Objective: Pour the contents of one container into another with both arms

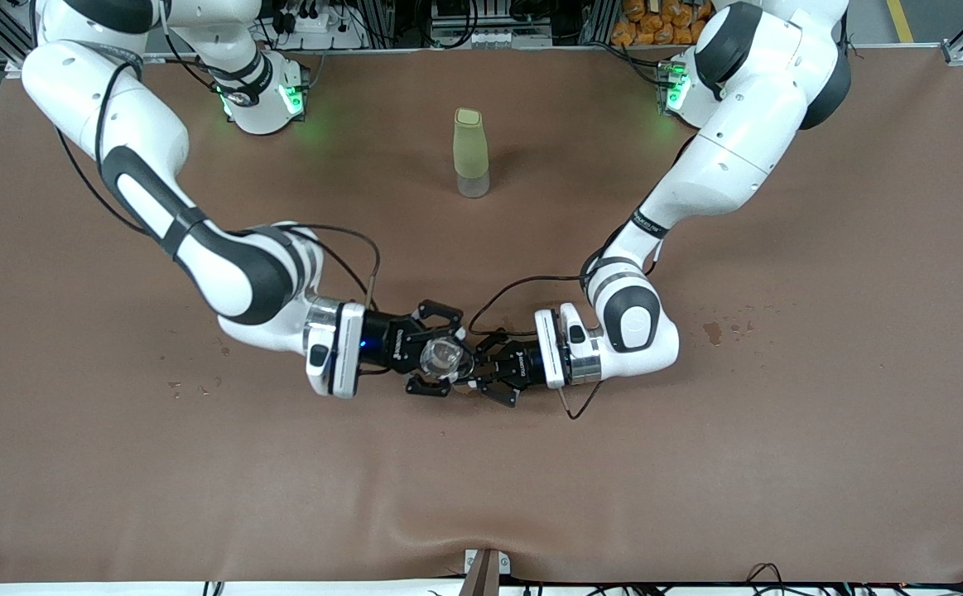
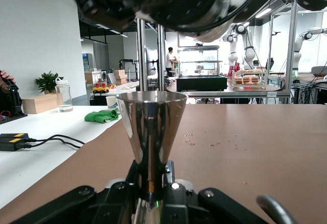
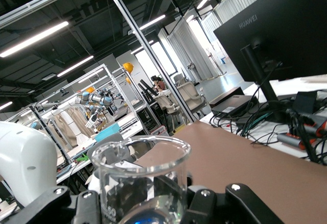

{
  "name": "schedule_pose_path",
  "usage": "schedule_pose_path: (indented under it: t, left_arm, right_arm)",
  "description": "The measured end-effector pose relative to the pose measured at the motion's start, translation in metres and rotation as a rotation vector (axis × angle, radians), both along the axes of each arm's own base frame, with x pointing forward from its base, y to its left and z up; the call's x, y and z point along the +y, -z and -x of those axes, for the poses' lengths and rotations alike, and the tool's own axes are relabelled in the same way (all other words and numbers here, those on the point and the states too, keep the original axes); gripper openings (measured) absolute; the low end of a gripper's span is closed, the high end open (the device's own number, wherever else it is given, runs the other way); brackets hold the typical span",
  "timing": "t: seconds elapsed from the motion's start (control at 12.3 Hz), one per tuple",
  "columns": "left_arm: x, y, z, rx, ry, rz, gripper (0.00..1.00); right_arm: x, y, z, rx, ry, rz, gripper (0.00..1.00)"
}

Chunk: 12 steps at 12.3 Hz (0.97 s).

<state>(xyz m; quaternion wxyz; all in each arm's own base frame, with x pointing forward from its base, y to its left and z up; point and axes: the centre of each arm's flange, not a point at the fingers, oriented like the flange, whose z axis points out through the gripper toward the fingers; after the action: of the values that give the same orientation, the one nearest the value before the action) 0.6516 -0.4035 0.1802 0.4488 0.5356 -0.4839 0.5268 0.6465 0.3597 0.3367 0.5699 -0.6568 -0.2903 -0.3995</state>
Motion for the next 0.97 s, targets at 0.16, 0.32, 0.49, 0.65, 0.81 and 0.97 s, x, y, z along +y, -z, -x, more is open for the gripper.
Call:
schedule_pose_path:
  t: [0.16, 0.32, 0.49, 0.65, 0.81, 0.97]
  left_arm:
    - [0.000, 0.002, 0.000, 0.002, 0.000, -0.001, 0.21]
    - [0.002, 0.002, -0.001, 0.002, -0.002, -0.003, 0.21]
    - [0.003, 0.004, -0.001, 0.003, -0.003, -0.005, 0.21]
    - [0.003, 0.004, -0.001, 0.003, -0.003, -0.005, 0.21]
    - [0.003, 0.003, -0.001, 0.003, -0.004, -0.005, 0.21]
    - [0.005, 0.003, -0.003, 0.002, -0.007, -0.004, 0.21]
  right_arm:
    - [0.003, -0.007, 0.010, 0.073, -0.011, 0.005, 0.15]
    - [0.003, -0.015, 0.022, 0.140, -0.023, 0.020, 0.15]
    - [0.005, -0.028, 0.035, 0.220, -0.033, 0.037, 0.15]
    - [0.010, -0.041, 0.047, 0.300, -0.037, 0.050, 0.15]
    - [0.014, -0.048, 0.057, 0.384, -0.037, 0.056, 0.15]
    - [0.017, -0.046, 0.062, 0.470, -0.023, 0.060, 0.15]
